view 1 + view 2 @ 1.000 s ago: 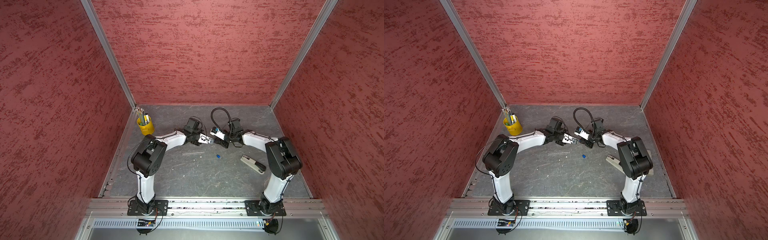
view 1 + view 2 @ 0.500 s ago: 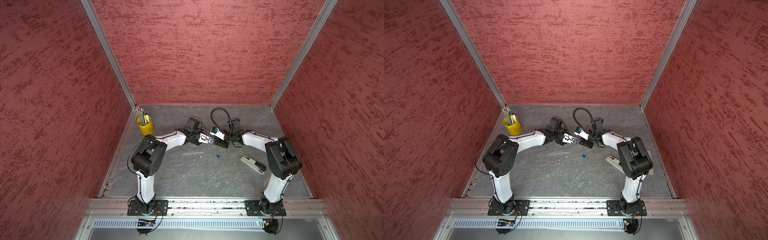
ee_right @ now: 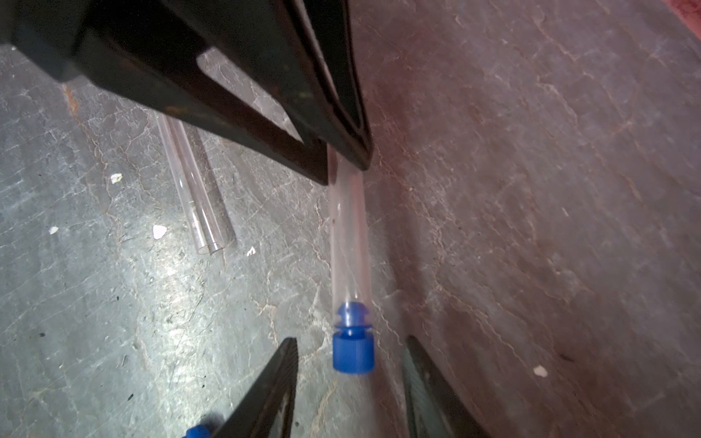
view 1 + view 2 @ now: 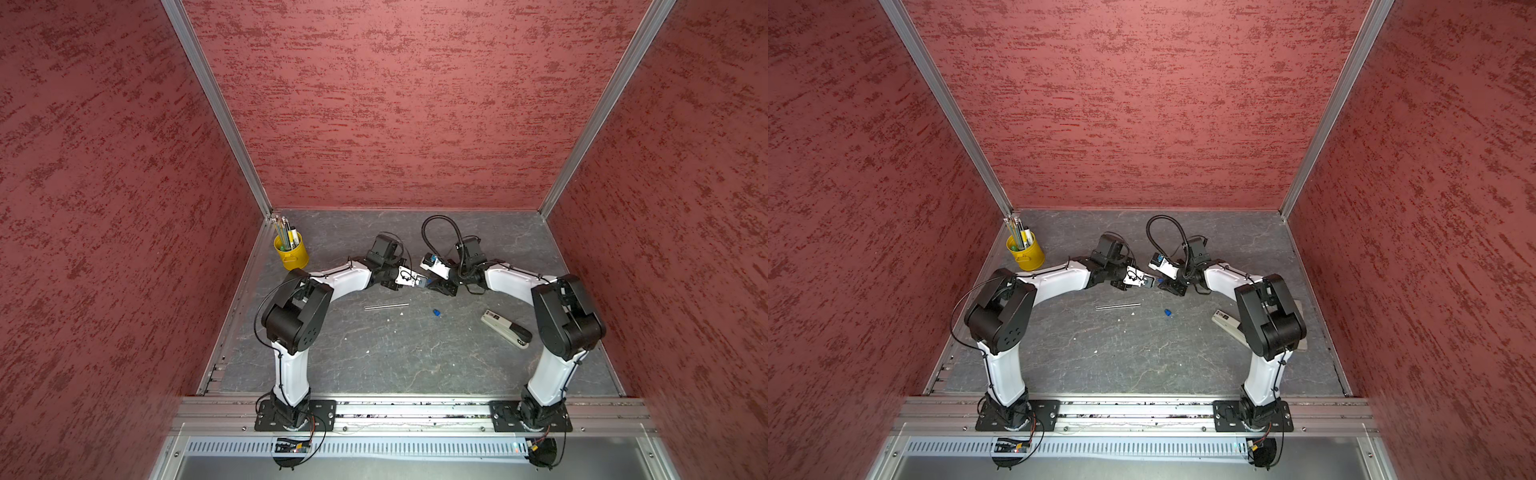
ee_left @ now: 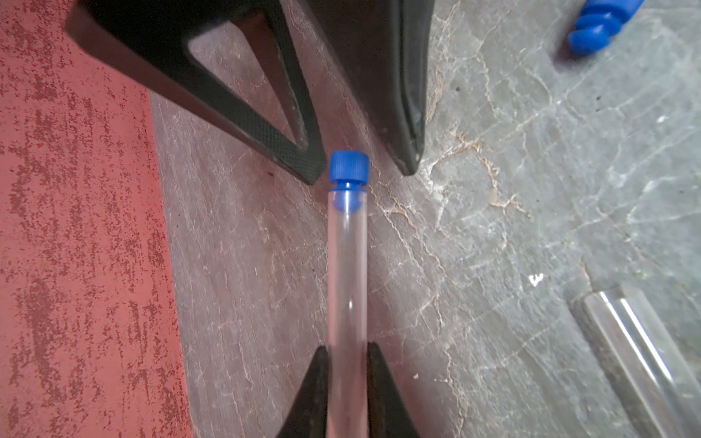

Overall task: Insert stoppers into test tubes
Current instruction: Insert the stopper into the test tube, then place the test tube at the center of the board.

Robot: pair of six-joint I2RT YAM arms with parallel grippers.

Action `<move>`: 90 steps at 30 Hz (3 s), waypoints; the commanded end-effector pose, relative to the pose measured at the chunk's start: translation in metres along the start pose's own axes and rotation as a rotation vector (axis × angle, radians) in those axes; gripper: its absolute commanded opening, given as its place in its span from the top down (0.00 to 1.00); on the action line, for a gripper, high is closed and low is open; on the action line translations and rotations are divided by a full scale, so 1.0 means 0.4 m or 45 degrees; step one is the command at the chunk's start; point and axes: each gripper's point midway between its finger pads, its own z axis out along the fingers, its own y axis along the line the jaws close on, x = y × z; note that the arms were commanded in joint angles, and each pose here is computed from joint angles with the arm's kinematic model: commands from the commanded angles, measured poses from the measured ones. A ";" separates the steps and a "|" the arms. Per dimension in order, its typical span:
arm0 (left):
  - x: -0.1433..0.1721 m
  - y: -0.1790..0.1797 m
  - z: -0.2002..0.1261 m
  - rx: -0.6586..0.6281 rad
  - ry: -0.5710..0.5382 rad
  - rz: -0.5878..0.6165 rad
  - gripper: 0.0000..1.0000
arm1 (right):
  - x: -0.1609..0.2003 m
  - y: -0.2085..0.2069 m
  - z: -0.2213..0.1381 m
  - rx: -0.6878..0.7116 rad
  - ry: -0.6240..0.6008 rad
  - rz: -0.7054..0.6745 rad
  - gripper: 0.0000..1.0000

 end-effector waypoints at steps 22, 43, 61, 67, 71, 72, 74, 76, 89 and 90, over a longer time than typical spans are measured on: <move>0.060 -0.079 0.021 0.139 0.043 -0.229 0.81 | -0.006 -0.052 -0.062 0.120 -0.025 0.012 0.53; 0.093 -0.110 0.043 0.201 0.109 -0.306 0.81 | -0.001 -0.056 -0.065 0.130 -0.016 0.008 0.53; 0.097 -0.133 0.058 0.257 0.114 -0.367 0.80 | -0.001 -0.056 -0.068 0.132 -0.015 0.007 0.53; 0.097 -0.135 0.061 0.260 0.111 -0.384 0.79 | -0.001 -0.056 -0.069 0.132 -0.016 0.004 0.54; 0.096 -0.131 0.061 0.251 0.110 -0.386 0.75 | -0.002 -0.057 -0.071 0.135 -0.016 0.004 0.54; 0.097 -0.130 0.061 0.250 0.109 -0.388 0.74 | -0.002 -0.056 -0.070 0.135 -0.016 0.004 0.53; 0.096 -0.127 0.060 0.246 0.109 -0.383 0.72 | -0.004 -0.056 -0.071 0.135 -0.017 0.004 0.53; 0.095 -0.123 0.058 0.242 0.107 -0.382 0.70 | -0.002 -0.056 -0.071 0.136 -0.015 0.007 0.53; 0.081 -0.097 0.036 0.208 0.109 -0.371 0.63 | -0.004 -0.054 -0.080 0.149 -0.016 0.012 0.53; 0.080 -0.093 0.032 0.203 0.110 -0.370 0.62 | -0.006 -0.055 -0.082 0.151 -0.018 0.016 0.53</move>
